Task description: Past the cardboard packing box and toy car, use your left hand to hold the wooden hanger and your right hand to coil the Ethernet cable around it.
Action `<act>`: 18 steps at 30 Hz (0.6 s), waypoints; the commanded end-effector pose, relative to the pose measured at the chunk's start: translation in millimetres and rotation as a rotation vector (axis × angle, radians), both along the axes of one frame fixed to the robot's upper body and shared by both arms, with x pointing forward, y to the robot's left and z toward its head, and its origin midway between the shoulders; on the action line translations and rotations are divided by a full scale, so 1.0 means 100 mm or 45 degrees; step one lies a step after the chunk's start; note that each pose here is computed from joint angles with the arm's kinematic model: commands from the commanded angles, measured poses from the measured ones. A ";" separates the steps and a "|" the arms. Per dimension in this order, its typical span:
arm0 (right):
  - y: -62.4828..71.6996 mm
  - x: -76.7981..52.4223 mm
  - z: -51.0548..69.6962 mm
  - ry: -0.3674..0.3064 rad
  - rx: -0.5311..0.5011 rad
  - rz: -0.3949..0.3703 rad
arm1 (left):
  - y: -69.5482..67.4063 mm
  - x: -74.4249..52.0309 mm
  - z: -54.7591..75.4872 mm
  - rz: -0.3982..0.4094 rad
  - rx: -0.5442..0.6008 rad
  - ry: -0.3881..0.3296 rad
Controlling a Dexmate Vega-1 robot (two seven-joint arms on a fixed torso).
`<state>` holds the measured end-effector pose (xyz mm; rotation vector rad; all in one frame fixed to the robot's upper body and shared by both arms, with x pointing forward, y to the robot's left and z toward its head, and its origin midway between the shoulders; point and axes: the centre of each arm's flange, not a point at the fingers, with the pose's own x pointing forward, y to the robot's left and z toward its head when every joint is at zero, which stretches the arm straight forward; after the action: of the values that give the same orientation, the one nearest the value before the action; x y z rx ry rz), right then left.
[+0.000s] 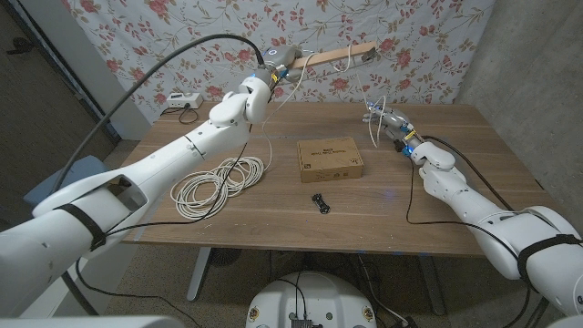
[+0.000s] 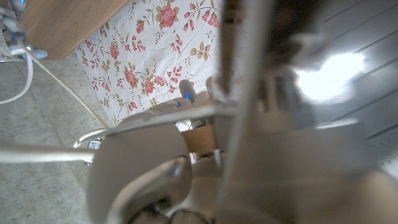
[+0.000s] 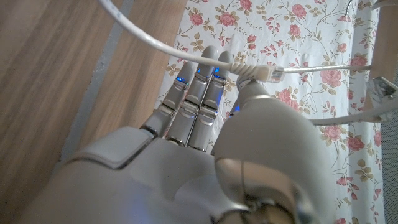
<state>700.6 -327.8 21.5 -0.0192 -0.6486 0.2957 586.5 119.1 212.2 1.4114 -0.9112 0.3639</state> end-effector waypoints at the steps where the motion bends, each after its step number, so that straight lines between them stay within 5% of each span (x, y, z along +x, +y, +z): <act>1: -0.14 -0.38 0.04 -0.132 0.018 0.035 | -0.04 0.03 0.01 0.069 0.010 0.002; 18: -0.08 -1.02 0.52 -0.404 -0.232 0.109 | -0.16 0.09 0.02 0.155 0.051 0.002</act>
<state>635.5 -342.2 51.2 -0.1043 -0.8393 0.3732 592.3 110.0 214.4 1.4734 -0.8628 0.4153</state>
